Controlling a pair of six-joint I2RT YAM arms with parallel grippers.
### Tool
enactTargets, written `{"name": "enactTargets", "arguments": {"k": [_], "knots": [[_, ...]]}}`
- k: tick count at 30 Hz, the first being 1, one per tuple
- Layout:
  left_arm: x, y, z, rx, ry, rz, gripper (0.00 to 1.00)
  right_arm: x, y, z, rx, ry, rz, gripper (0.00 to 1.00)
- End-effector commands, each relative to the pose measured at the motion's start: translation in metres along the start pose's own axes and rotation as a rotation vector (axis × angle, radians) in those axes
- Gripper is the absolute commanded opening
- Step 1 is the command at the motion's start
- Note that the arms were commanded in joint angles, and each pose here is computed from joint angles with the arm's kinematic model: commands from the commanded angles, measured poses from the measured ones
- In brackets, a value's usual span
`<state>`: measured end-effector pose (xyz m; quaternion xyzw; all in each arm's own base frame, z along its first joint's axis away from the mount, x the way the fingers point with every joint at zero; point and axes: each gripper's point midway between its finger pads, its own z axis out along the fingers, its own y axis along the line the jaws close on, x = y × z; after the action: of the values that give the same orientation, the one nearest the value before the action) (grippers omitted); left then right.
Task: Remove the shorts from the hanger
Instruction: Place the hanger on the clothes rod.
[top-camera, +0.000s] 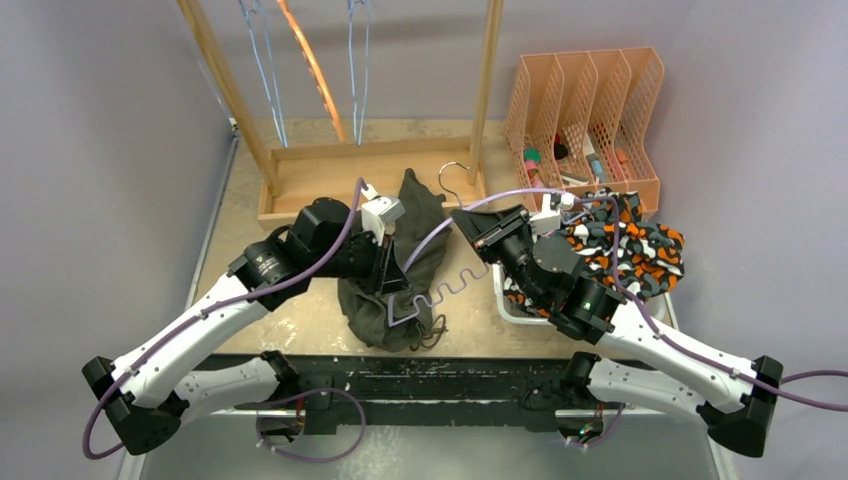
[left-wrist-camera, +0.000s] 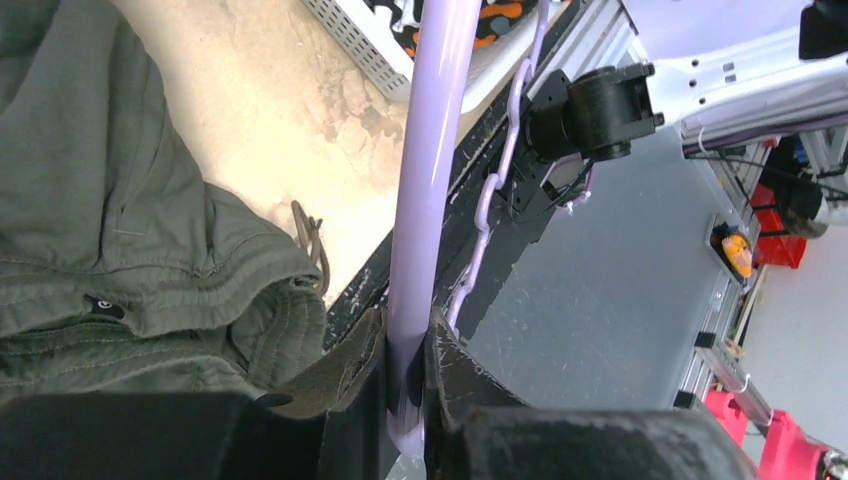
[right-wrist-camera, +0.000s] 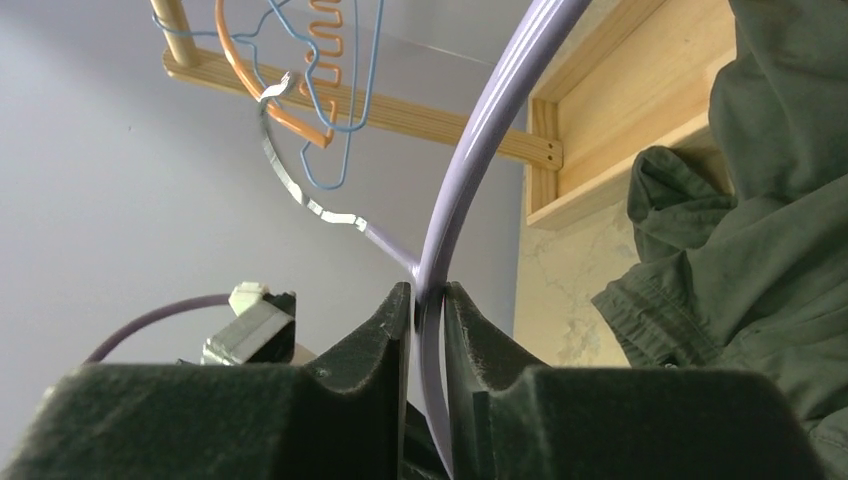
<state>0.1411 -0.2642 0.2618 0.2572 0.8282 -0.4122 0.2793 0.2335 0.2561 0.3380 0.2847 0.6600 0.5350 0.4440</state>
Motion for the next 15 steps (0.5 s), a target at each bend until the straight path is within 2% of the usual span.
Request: {"name": "enactTargets", "arguments": {"k": [1, 5, 15], "knots": [[-0.04, -0.008, -0.015, -0.02, -0.156, -0.029, 0.0, -0.001, 0.031, -0.011, -0.128, 0.026, 0.049, 0.23], [-0.05, -0.012, -0.018, -0.013, -0.201, -0.035, 0.0, 0.004, 0.036, -0.012, -0.166, 0.053, 0.039, 0.38], [-0.066, 0.032, -0.037, -0.313, -0.257, -0.065, 0.0, 0.011, 0.031, -0.013, -0.133, 0.091, -0.026, 0.49]]}}
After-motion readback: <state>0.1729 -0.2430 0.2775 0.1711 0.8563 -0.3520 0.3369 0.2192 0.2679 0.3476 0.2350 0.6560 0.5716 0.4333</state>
